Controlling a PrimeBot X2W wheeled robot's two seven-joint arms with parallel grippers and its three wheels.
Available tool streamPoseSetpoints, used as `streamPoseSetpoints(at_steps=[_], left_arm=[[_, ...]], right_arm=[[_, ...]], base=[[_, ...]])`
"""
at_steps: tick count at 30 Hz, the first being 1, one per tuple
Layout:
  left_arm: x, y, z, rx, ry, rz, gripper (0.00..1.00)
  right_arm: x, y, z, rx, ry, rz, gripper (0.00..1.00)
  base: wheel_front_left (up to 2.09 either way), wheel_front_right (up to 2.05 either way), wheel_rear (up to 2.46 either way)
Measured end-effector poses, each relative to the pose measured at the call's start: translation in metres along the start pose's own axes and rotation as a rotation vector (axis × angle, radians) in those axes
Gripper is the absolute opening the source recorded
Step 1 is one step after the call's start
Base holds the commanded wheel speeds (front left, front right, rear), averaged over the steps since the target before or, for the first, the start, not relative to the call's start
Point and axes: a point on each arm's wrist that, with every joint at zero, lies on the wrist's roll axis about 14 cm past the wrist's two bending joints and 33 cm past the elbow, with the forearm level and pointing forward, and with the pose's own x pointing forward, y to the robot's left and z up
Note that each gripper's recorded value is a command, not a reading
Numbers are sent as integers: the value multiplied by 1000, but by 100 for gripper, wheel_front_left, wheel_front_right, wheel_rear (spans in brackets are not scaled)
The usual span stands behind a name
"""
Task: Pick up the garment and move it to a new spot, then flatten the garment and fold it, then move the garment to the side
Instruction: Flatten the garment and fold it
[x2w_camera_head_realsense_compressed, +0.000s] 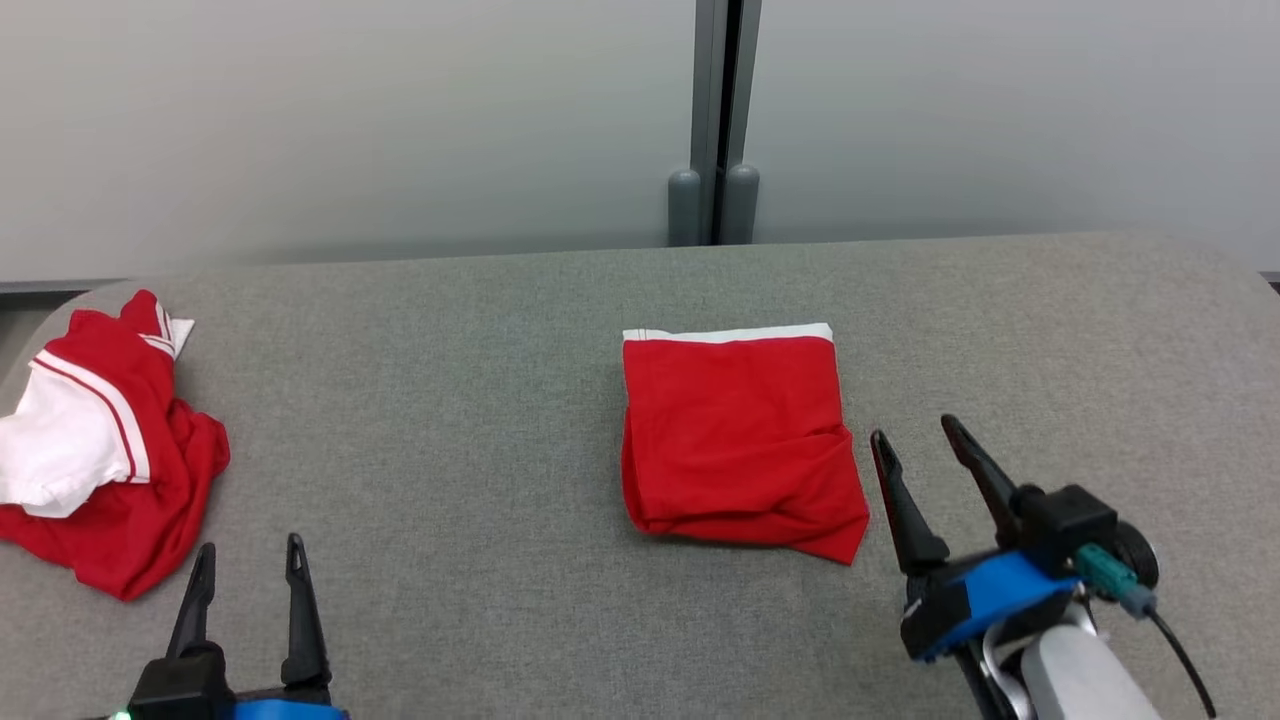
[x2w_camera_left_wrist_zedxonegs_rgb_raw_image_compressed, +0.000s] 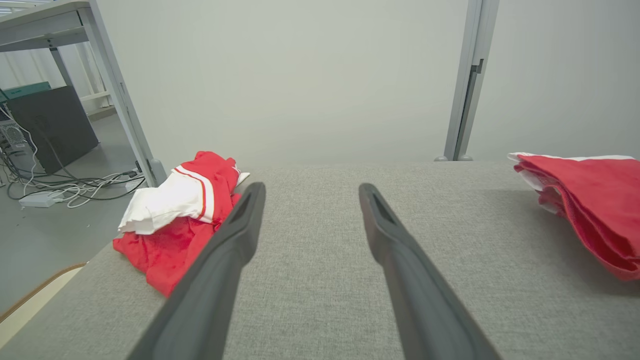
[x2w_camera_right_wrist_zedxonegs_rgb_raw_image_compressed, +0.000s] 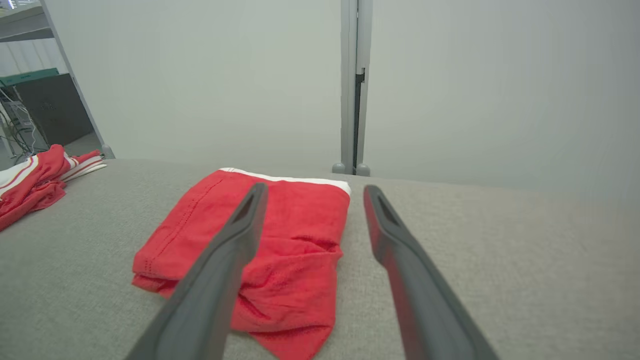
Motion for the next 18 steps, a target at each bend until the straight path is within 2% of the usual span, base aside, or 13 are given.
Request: streamPoseSetpoints(at_steps=[6, 9, 13, 18], left_arm=[[16, -4, -1, -7, 4, -10, 100], [27, -3, -3, -12, 8, -6, 100], [35, 0, -9, -12, 25, 3, 100], [41, 3, -16, -16, 43, 15, 100]], right_arm=[[61, 5, 21, -84, -22, 73, 100], [90, 1, 16, -109, 33, 83, 100], [112, -7, -18, -113, 184, 77, 100], [108, -11, -74, -80, 386, 64, 100]], base=[[0, 0, 0], [0, 0, 0], [0, 0, 0], [0, 0, 0]])
